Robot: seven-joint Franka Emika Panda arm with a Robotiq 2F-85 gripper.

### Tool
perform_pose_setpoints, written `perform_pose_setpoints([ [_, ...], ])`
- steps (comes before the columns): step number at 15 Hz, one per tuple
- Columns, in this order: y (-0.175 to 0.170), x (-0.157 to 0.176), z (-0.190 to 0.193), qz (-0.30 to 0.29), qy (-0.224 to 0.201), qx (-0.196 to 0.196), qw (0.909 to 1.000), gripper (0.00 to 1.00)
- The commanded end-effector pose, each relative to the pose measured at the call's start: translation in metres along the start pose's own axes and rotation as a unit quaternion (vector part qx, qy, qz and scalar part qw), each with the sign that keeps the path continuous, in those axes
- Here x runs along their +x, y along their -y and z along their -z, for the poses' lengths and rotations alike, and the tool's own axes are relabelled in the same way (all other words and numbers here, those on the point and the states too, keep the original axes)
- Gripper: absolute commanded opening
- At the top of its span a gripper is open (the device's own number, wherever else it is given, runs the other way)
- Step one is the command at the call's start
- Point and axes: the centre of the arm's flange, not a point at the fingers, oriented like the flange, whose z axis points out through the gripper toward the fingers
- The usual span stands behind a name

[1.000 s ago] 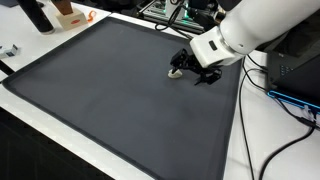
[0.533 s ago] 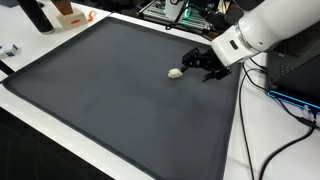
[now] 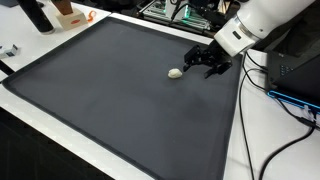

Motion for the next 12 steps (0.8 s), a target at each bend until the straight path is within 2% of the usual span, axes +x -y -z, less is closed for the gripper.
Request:
perform_pose_setpoints([
  [1,-0.011,-0.031,-0.005,0.025,-0.022,0.017,0.9993,1.00],
  [5,-0.020,-0.038,-0.010,0.020,-0.036,0.042,0.9982,1.00],
  [12,-0.052,-0.048,-0.010,-0.041,-0.042,0.102,0.9931,1.00],
])
